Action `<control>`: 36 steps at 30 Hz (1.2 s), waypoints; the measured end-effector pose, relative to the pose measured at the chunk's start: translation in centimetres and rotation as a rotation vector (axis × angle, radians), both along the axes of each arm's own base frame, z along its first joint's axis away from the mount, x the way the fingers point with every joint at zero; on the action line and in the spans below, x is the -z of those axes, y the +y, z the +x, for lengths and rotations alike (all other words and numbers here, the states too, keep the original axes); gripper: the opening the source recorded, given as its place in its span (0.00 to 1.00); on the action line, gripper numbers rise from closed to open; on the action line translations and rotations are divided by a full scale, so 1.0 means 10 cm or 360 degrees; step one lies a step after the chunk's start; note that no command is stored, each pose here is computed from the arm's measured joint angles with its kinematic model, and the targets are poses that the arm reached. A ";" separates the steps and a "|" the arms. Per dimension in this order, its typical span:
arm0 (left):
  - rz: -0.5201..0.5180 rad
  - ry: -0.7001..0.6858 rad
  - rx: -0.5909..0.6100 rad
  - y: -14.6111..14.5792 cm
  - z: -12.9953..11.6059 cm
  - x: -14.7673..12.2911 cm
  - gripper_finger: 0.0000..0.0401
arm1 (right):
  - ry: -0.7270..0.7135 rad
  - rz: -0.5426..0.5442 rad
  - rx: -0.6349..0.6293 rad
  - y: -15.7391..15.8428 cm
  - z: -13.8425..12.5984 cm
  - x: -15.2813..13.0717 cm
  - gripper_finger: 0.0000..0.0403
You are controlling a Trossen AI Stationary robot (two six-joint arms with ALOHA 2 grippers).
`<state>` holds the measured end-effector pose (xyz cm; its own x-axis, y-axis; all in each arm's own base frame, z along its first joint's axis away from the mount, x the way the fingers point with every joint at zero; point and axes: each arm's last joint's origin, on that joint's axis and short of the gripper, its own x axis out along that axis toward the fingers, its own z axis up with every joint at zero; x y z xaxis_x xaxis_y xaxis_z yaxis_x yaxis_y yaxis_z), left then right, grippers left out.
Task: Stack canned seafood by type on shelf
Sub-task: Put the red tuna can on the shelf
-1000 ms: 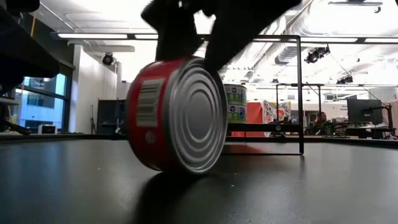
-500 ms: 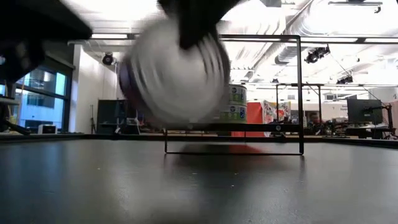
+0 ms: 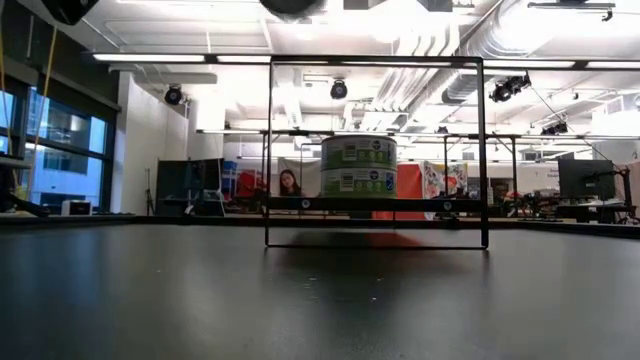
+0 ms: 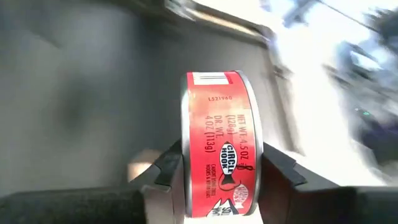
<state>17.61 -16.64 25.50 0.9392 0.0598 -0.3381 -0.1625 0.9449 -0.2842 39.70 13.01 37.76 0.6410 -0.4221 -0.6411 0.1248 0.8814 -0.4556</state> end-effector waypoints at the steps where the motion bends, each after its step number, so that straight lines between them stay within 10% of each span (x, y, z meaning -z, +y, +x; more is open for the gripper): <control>1: 0.0023 -0.0005 -0.0006 0.03 -0.02 -0.03 0.00 | 0.0040 -0.0067 0.0073 -0.08 -0.04 0.00 0.29; 6: 0.0085 0.0000 -0.0071 0.09 -0.07 -0.02 0.00 | 0.0417 -0.0175 0.0419 -0.45 -0.24 0.15 0.29; 22: -0.0109 -0.0089 -0.0153 -0.06 -0.11 0.64 0.00 | 0.0191 0.0347 0.0902 -0.85 -1.67 0.67 0.29; 36: -0.0218 -0.0352 -0.0573 0.41 0.38 0.45 0.00 | 0.0335 -0.0025 0.0010 -1.59 -1.51 1.10 0.29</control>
